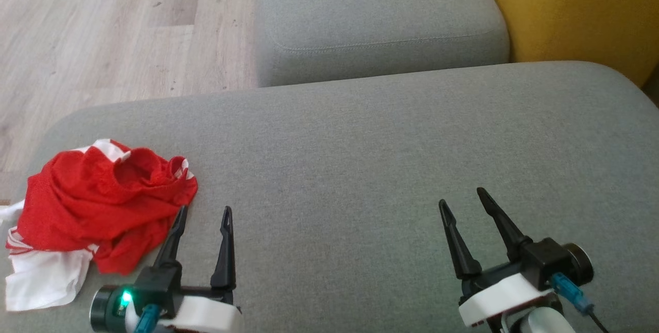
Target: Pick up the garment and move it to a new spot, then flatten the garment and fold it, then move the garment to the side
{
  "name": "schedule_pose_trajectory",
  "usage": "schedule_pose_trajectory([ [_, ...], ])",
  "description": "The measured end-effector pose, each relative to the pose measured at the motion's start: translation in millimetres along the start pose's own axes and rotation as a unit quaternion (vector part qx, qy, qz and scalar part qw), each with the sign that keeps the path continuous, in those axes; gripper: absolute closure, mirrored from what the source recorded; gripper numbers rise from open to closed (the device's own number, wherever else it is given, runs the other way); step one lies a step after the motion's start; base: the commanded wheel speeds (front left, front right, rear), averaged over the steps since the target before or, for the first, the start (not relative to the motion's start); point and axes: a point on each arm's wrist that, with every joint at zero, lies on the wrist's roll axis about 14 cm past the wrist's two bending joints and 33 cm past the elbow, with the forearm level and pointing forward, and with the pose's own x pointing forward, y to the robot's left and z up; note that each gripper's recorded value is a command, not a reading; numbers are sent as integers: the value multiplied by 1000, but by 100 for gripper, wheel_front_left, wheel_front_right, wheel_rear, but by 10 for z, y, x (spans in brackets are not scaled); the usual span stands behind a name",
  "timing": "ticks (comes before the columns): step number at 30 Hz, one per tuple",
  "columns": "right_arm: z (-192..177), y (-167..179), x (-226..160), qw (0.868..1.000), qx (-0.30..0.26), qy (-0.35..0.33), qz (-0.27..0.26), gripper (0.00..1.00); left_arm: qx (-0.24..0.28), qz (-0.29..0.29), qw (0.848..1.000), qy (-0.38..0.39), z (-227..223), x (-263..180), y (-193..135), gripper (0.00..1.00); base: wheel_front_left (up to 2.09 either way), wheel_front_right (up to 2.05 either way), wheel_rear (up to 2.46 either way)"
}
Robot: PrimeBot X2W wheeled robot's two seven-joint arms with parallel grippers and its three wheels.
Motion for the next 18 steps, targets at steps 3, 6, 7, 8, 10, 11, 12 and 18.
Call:
schedule_pose_trajectory([
  [3,-7,16,12,1000,0,1,3,0,0,3,1000,1,-6,-6,17,0,0,0,0],
  [6,-17,22,18,1000,1,3,4,0,0,5,1000,3,-16,-7,28,0,0,0,0],
  [7,-20,23,20,1000,1,3,4,0,0,5,1000,3,-20,-7,29,0,0,0,0],
  [8,-22,23,21,1000,1,3,5,0,0,5,1000,4,-22,-7,30,0,0,0,0],
  [10,-21,24,21,1000,1,3,5,0,0,5,1000,4,-21,-8,31,0,0,0,0],
  [11,-19,24,21,1000,1,3,5,0,0,5,1000,3,-19,-8,31,0,0,0,0],
  [12,-17,24,20,1000,1,3,5,0,1,6,1000,3,-17,-9,32,0,0,0,0],
  [18,-6,45,33,1000,0,1,9,0,10,13,1000,4,-24,-33,64,0,0,0,0],
])
